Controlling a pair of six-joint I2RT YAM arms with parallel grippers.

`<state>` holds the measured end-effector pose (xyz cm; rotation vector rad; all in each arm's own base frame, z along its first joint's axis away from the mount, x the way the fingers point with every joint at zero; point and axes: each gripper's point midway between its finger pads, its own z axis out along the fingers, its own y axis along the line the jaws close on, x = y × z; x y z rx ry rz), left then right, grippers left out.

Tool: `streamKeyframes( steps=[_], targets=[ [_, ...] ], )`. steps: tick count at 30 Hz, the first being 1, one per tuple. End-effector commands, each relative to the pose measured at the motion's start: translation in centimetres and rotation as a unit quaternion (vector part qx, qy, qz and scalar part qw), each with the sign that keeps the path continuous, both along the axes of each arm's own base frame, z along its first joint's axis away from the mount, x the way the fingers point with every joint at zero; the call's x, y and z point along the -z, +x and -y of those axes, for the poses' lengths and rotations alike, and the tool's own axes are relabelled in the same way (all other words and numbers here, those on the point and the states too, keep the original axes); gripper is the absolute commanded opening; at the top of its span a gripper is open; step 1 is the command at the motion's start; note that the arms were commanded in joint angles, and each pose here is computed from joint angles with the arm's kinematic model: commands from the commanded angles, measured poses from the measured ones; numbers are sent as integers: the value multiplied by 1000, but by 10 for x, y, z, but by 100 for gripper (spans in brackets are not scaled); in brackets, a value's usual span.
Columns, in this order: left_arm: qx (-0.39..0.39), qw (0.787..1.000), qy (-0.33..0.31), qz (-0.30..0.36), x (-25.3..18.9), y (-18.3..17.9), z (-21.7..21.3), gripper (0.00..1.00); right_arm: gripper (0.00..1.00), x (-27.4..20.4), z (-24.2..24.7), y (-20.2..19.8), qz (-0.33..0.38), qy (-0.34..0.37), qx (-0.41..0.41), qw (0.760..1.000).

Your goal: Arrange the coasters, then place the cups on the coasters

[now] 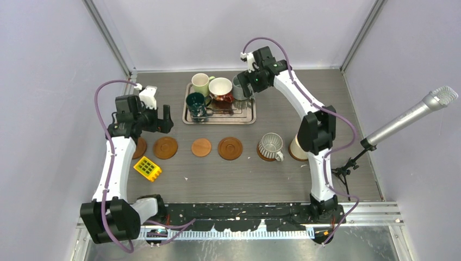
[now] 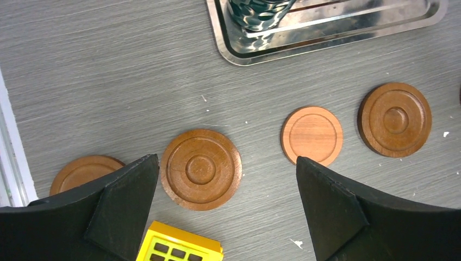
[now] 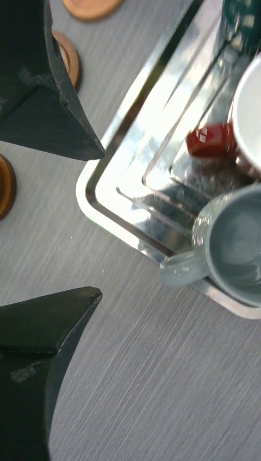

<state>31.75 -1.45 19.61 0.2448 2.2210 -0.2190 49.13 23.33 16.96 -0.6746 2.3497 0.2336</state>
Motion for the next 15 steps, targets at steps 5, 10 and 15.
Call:
streamKeyframes(
  steps=[5, 10, 15],
  targets=[
    [28, 998, -42, 29, -29, -1, 18, 100, 90, 33, 26, 30, -12, -51, -4, 999],
    [29, 998, -46, 21, -27, 0, 19, 100, 90, 49, 31, 51, -1, -55, -7, 998],
    [31, 998, -53, 16, -24, -1, 22, 100, 90, 55, 23, 64, 14, -47, -22, 999]
  ],
)
